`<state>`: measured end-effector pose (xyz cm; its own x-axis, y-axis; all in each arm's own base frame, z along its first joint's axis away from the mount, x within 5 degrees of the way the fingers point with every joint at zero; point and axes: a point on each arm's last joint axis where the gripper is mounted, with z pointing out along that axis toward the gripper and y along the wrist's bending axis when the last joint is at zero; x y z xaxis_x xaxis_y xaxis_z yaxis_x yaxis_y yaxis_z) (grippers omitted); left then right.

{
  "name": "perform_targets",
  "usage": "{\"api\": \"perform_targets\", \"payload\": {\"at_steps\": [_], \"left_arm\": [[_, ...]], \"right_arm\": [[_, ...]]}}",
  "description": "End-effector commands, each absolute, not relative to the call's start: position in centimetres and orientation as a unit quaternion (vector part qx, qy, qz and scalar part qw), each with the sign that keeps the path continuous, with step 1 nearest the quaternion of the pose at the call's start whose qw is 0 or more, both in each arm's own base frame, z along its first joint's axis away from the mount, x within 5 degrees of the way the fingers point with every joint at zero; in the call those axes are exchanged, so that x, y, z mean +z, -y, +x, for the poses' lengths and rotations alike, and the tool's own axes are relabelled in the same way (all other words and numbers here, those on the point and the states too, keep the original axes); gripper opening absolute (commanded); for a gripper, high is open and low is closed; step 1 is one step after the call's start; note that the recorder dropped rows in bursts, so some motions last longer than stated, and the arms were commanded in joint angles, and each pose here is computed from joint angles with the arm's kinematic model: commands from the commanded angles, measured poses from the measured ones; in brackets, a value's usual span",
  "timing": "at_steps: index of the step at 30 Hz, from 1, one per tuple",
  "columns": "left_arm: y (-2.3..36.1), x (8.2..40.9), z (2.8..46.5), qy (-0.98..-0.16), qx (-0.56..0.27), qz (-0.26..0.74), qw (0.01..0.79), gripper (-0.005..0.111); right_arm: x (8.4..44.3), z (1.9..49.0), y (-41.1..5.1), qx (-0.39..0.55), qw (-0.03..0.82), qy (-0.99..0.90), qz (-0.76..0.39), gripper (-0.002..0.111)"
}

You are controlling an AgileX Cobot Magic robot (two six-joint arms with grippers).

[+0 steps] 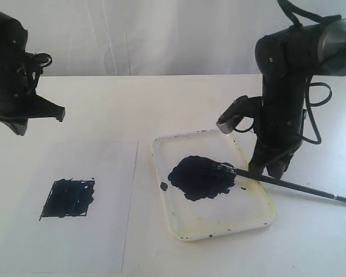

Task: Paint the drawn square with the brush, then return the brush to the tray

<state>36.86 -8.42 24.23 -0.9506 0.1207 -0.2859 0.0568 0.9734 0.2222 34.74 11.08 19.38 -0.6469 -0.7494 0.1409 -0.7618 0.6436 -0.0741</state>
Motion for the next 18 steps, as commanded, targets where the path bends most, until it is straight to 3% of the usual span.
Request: {"api": "perform_targets", "payload": {"at_steps": [1,6,11,18], "left_arm": [[7.8,26.1,34.5,-0.987,0.115,0.059,0.091,0.000],[7.8,26.2,32.8,-0.991,0.075,0.090,0.061,0.000],[6.4,25.8,31.6,-0.996,-0.031,0.081,0.019,0.000],[3.3,25.1,30.1,-0.997,-0.043,0.055,-0.033,0.000]], "right_arm": [[20.0,34.9,-10.9,0.056,0.015,0.943,0.328,0.000],[20.9,35.3,-9.4,-0.011,-0.010,0.973,0.231,0.000],[21.3,35.3,-6.3,-0.087,-0.003,0.990,0.108,0.000],[20.5,33.7,-2.4,-0.063,0.018,0.997,0.047,0.000]]}}
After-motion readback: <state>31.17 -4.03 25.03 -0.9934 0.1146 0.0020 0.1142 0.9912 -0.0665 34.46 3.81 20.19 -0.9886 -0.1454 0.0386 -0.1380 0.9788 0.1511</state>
